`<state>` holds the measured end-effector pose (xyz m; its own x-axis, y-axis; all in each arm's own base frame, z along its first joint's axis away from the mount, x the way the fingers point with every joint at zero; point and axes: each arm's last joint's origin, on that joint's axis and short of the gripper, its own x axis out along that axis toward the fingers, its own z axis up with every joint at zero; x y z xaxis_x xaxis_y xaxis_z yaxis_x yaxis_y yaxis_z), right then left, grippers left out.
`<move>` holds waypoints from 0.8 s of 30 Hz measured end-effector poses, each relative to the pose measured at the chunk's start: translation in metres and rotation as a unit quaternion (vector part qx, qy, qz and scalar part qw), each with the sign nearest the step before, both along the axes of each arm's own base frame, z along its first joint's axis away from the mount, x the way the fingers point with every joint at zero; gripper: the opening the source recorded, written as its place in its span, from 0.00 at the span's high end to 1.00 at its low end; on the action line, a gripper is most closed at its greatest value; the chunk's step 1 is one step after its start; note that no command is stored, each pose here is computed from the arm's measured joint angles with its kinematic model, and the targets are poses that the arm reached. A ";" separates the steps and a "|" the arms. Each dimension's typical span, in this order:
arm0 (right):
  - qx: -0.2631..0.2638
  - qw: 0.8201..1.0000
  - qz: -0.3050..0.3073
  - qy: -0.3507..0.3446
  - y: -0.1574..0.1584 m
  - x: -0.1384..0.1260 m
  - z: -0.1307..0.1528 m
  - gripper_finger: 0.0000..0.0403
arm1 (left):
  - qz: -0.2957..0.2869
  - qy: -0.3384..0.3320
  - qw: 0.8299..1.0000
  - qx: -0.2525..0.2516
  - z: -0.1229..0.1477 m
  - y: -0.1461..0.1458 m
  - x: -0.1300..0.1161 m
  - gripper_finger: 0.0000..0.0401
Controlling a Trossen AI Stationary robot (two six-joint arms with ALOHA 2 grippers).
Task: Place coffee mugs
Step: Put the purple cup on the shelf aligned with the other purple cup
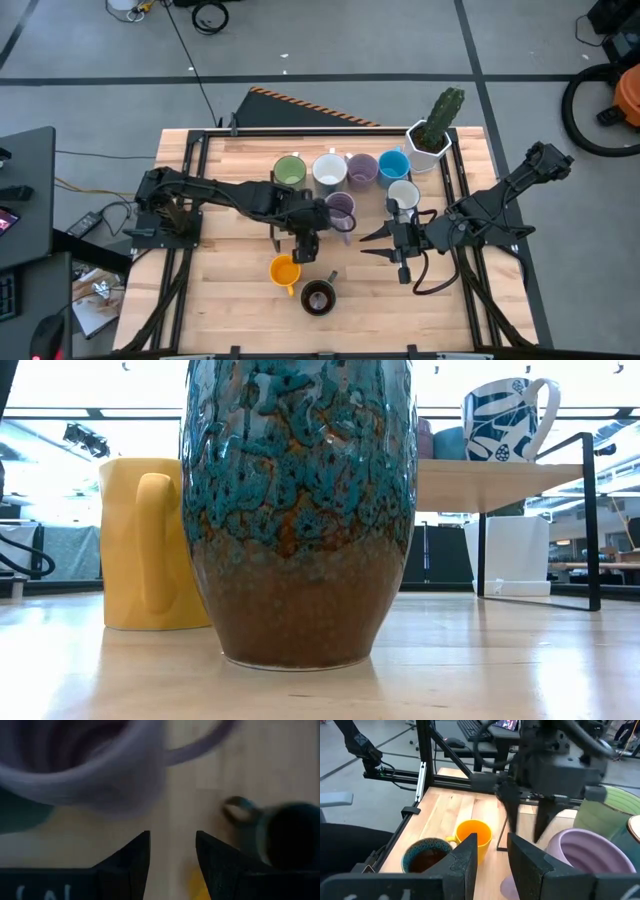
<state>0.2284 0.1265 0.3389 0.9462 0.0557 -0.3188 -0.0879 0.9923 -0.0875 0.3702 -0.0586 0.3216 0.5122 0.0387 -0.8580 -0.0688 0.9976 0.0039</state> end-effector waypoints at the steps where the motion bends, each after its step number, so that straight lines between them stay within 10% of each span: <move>1: 0.000 1.000 0.000 0.000 0.000 0.000 0.000 0.72 | 0.010 0.003 1.000 0.011 -0.002 0.002 0.002 0.59; 24: 0.000 1.000 0.000 0.000 0.000 0.000 0.000 0.72 | 0.016 -0.076 0.996 0.037 -0.016 0.007 0.035 0.59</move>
